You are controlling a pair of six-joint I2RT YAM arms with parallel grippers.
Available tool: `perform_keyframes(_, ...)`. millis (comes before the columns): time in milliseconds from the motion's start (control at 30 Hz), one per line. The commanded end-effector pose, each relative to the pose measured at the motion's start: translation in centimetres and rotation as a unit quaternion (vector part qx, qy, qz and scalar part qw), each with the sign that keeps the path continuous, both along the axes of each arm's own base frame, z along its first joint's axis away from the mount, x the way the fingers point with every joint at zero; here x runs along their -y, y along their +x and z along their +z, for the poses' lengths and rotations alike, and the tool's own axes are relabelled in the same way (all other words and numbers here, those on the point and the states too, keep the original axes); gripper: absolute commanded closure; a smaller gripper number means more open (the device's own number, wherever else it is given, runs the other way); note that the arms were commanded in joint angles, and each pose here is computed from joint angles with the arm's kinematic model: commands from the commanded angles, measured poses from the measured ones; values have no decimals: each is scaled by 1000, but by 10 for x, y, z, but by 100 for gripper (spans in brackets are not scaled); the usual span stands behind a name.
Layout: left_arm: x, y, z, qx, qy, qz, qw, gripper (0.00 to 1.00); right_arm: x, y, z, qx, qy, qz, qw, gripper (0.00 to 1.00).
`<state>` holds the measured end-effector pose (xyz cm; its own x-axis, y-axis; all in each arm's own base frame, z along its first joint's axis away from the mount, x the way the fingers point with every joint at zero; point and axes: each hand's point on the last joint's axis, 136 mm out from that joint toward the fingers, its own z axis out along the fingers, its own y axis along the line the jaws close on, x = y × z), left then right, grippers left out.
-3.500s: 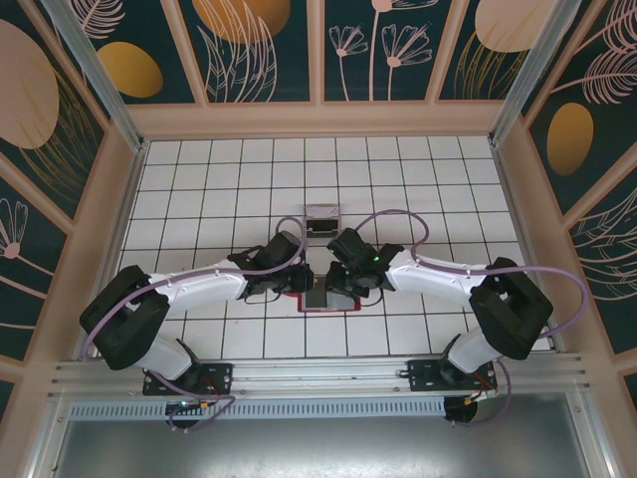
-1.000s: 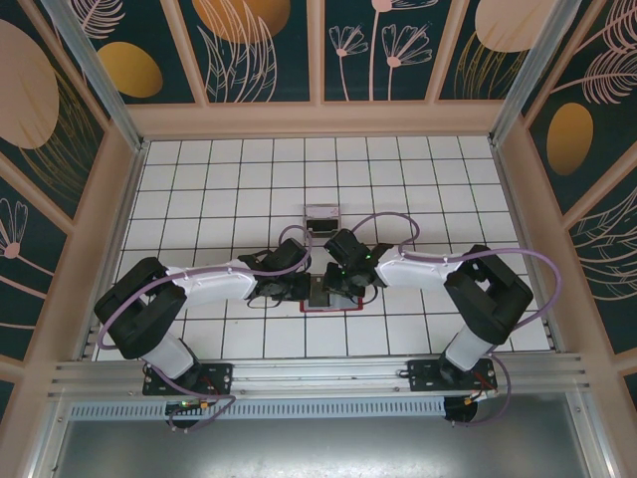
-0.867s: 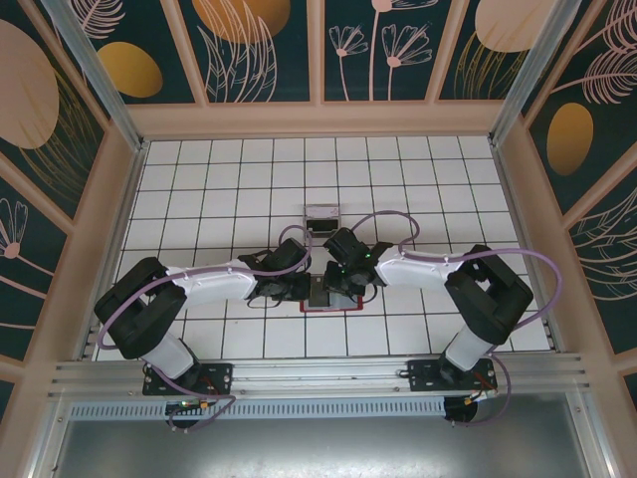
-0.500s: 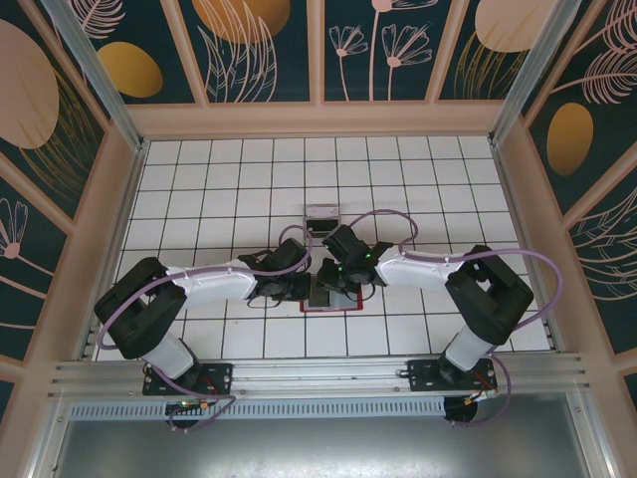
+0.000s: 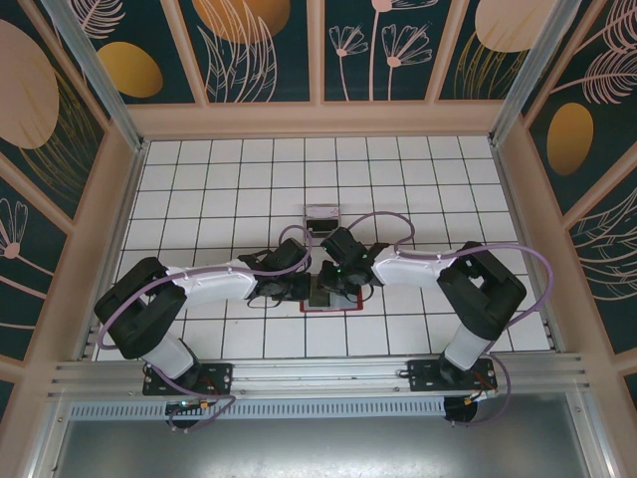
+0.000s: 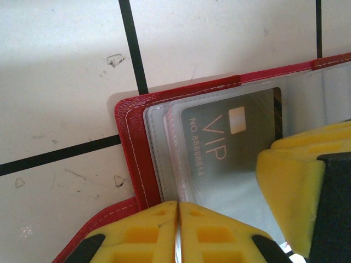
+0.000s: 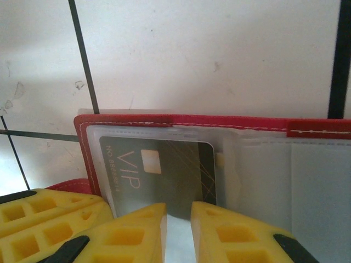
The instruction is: Take the credit cards out of the card holder
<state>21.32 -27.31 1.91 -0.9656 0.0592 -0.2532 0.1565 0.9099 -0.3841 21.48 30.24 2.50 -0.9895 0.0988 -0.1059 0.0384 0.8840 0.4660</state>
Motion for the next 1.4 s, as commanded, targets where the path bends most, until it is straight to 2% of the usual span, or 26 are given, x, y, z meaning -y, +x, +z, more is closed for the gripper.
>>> perform_keyframes(0,-9,-6,-11,-13,33,0,999,88,21,0,-4,7,-52,-4,999,79)
perform_keyframes(267,-9,-4,-7,-8,33,0,999,88,22,1,1,14,-61,-4,998,79)
perform_keyframes(533,-6,8,17,21,26,8,999,87,19,5,16,29,-50,-5,998,78)
perform_keyframes(833,8,20,37,41,8,7,999,78,19,6,22,35,-42,-9,998,77)
perform_keyframes(1067,13,15,20,18,11,-5,1000,75,20,6,23,34,-40,-12,999,77)
perform_keyframes(1367,5,6,-2,-6,28,-9,1000,78,20,5,20,30,-40,-14,999,77)
